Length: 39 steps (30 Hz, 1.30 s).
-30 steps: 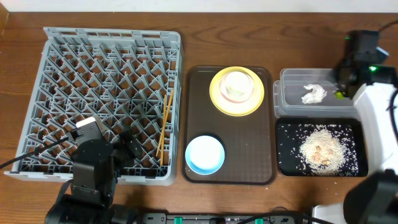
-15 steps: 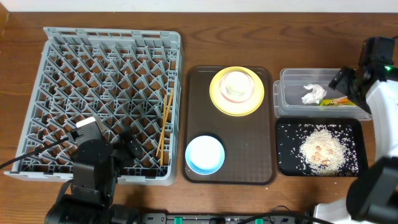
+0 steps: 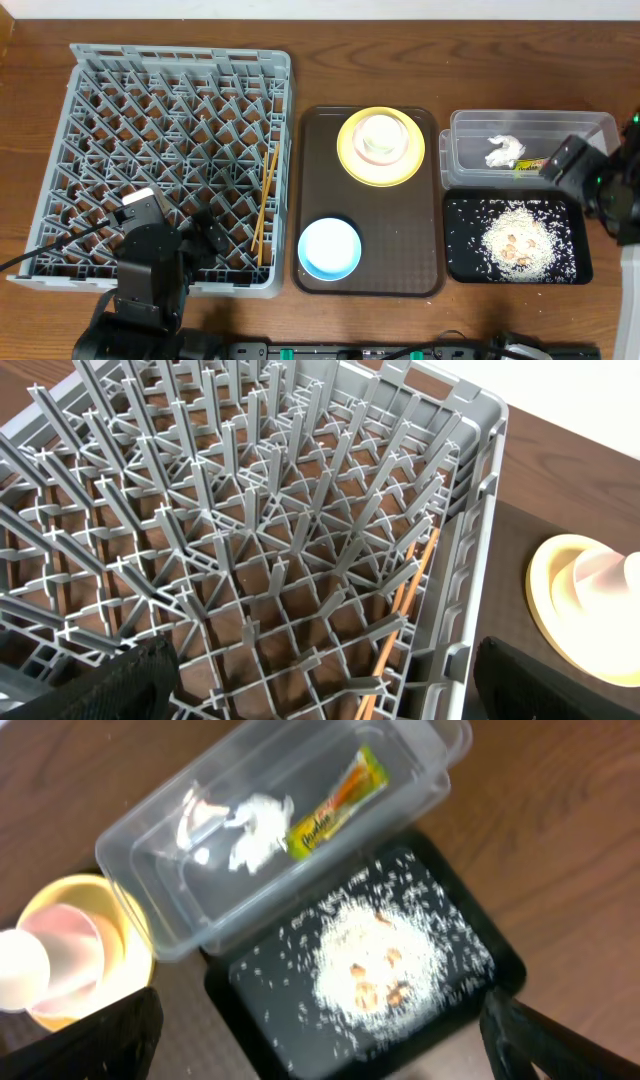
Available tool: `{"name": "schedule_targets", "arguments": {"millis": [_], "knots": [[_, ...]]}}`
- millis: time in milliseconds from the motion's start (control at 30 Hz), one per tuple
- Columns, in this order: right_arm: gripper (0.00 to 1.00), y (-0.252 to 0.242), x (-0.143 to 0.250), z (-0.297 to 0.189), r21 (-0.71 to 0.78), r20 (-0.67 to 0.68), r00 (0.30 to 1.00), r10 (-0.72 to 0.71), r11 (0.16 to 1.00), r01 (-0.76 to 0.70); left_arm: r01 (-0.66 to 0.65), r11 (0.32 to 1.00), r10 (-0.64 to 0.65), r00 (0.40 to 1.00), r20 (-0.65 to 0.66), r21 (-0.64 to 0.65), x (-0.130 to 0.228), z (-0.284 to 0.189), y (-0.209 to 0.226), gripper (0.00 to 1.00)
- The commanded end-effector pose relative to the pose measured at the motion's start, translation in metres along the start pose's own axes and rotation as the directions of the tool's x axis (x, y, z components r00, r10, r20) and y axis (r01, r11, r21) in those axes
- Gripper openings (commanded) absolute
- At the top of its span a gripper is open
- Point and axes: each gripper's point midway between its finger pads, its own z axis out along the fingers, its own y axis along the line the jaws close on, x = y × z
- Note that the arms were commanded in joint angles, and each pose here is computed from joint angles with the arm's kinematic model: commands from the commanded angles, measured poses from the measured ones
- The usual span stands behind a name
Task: Sort waste into correct bins and load items into the dishwasher
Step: 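Retract the right gripper to the right side, then move the left gripper to the light-blue bowl and grip its rim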
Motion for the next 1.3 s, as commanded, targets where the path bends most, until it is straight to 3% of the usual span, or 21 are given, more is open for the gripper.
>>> {"name": "schedule_targets", "arguments": {"millis": [0, 500, 600, 733, 967, 1067, 1100, 1200, 1267], "knots": [[0.99, -0.001, 0.006, -0.013, -0.018, 0.013, 1.0, -0.013, 1.0, 0.013, 0.008, 1.0, -0.008, 1.0, 0.017, -0.011, -0.004, -0.002, 0.002, 0.96], [0.99, -0.002, 0.008, -0.016, -0.022, 0.012, 1.0, -0.012, 1.0, 0.012, 0.008, 1.0, -0.008, 1.0, 0.019, -0.012, -0.005, -0.002, 0.002, 0.95], [0.99, -0.002, 0.008, -0.016, -0.022, 0.012, 1.0, -0.012, 1.0, 0.012, 0.046, 0.998, -0.037, 0.989, 0.145, -0.053, -0.032, -0.005, 0.007, 0.95], [0.99, -0.002, 0.008, -0.016, -0.022, 0.013, 1.0, -0.012, 1.0, 0.012, 0.055, 0.998, -0.048, 0.984, 0.169, -0.038, -0.038, -0.005, 0.004, 0.95], [0.99, -0.002, 0.008, -0.016, -0.022, 0.012, 1.0, -0.012, 1.0, 0.012, 0.087, 0.994, -0.1, 0.962, 0.255, 0.062, -0.063, -0.011, -0.014, 0.95], [0.99, -0.002, 0.008, -0.016, -0.022, 0.012, 1.0, -0.012, 1.0, 0.012, 0.043, 0.97, -0.077, 0.988, 0.137, 0.238, -0.043, -0.011, -0.047, 0.95], [0.99, -0.002, 0.008, -0.016, -0.022, 0.012, 1.0, -0.012, 1.0, 0.012, 0.033, 0.951, -0.065, 0.993, 0.094, 0.308, -0.036, -0.013, -0.059, 0.91], [0.99, -0.002, 0.008, -0.016, -0.022, 0.012, 1.0, -0.012, 1.0, 0.012, 0.021, 0.867, 0.0, 0.999, -0.041, 0.497, -0.011, -0.024, -0.094, 0.52], [0.99, -0.002, 0.008, -0.016, -0.022, 0.012, 1.0, -0.012, 1.0, 0.012, 0.048, 0.822, 0.034, 0.991, -0.133, 0.568, 0.006, -0.03, -0.107, 0.37]]}}
